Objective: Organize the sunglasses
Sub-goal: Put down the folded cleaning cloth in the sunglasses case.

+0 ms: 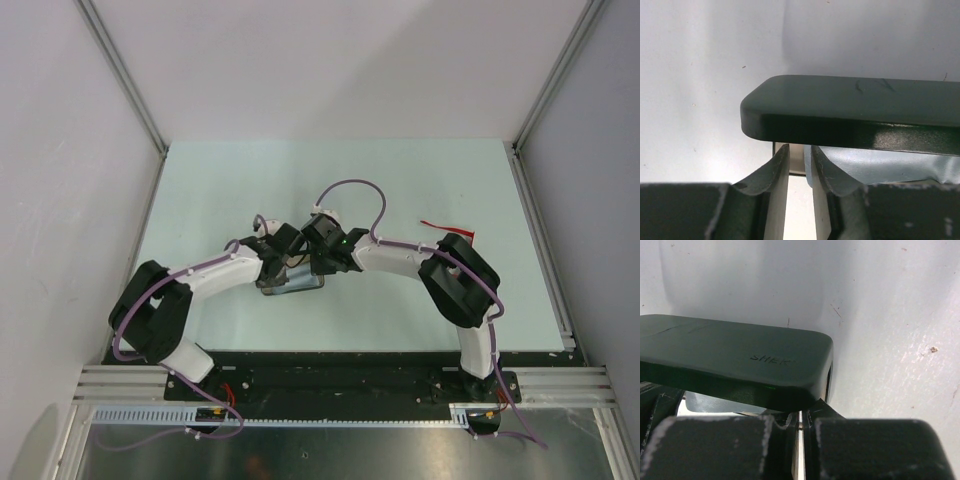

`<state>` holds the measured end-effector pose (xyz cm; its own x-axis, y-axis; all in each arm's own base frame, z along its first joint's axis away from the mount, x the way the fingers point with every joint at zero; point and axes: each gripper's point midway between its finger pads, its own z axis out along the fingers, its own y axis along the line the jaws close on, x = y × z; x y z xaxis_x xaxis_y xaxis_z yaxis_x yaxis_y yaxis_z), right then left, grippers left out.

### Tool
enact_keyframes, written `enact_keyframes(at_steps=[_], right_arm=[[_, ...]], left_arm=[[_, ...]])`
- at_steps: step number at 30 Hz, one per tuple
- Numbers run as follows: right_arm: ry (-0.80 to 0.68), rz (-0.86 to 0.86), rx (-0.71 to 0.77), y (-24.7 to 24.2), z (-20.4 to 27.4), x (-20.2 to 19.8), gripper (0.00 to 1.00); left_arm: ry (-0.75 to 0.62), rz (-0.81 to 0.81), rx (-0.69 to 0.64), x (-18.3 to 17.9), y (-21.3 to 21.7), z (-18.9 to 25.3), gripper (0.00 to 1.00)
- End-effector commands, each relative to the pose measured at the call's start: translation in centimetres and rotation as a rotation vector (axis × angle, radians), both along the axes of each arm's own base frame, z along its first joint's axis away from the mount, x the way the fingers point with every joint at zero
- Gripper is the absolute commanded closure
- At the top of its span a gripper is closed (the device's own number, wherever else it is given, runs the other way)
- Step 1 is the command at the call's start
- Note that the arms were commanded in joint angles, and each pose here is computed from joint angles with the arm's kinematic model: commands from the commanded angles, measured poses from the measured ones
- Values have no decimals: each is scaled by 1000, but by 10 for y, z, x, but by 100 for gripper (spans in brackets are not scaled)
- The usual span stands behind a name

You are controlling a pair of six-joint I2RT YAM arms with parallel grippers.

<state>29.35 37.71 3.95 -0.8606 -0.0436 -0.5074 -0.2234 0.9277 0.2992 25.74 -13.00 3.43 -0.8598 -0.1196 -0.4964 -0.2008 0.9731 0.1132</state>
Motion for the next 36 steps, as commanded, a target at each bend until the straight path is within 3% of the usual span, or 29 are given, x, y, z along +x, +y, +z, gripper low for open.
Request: enact_keyframes(at_steps=[1, 7, 15, 31, 36], right_arm=[[-15, -20, -3, 7, 1, 3, 100], [-14, -14, -3, 8, 2, 3, 93], [-30, -3, -8, 10, 5, 4, 74], [-124, 25, -30, 11, 31, 0, 64], [-115, 41, -36, 14, 25, -2, 65]], left_arm=[[-70, 40, -12, 17, -2, 16, 68], [-57, 54, -38, 12, -4, 14, 61], [-53, 102, -111, 6, -5, 11, 56], [-24, 150, -248, 2, -13, 0, 53], [-21, 167, -275, 1, -13, -4, 58]])
